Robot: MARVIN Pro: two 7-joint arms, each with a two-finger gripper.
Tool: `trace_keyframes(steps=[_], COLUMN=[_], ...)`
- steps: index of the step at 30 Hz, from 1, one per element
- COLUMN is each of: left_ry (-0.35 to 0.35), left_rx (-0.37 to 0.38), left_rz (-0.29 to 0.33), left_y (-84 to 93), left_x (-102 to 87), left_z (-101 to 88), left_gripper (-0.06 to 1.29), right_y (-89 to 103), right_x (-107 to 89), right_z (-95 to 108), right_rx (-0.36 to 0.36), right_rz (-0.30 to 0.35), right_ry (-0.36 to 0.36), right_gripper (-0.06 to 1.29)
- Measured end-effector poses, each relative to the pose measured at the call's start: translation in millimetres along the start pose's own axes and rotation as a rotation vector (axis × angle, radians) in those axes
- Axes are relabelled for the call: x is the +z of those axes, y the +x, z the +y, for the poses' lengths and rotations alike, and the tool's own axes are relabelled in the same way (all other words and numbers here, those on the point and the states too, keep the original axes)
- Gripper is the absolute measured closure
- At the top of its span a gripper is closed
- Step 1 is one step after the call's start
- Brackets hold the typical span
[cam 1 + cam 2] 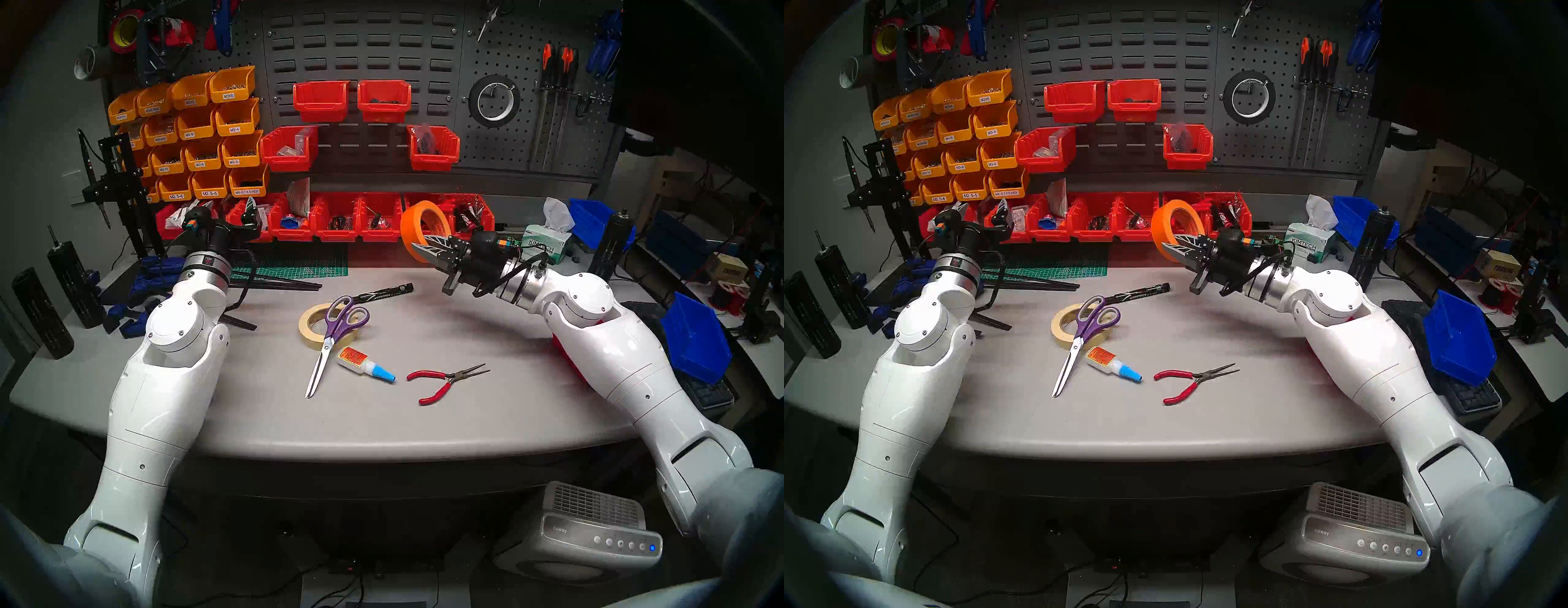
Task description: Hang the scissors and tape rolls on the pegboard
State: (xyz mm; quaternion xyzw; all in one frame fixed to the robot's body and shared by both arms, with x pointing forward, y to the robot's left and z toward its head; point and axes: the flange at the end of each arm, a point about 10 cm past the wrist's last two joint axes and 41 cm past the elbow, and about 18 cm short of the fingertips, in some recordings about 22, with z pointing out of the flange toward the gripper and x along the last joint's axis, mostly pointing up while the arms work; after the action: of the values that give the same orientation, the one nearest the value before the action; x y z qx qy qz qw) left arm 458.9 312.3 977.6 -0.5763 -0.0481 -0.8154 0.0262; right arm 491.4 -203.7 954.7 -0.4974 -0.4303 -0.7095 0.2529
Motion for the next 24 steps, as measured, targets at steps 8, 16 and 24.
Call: trace_keyframes(steps=[8, 16, 24], left_ry=[0.000, 0.000, 0.000], left_rx=[0.000, 0.000, 0.000], left_rz=[0.000, 0.000, 0.000], left_y=[0.0, 0.0, 0.0], left_x=[0.0, 0.0, 0.0], left_z=[0.0, 0.0, 0.0], left_gripper=[0.00, 0.00, 0.00], right_y=[-2.1, -3.7, 5.1], right_x=[2.9, 7.1, 4.5], right_z=[-5.3, -8.8, -18.1], right_rx=[0.005, 0.016, 0.039], right_rz=[0.033, 0.079, 0.137], right_ry=[-0.049, -0.129, -0.206], right_gripper=[1.15, 1.15, 1.15])
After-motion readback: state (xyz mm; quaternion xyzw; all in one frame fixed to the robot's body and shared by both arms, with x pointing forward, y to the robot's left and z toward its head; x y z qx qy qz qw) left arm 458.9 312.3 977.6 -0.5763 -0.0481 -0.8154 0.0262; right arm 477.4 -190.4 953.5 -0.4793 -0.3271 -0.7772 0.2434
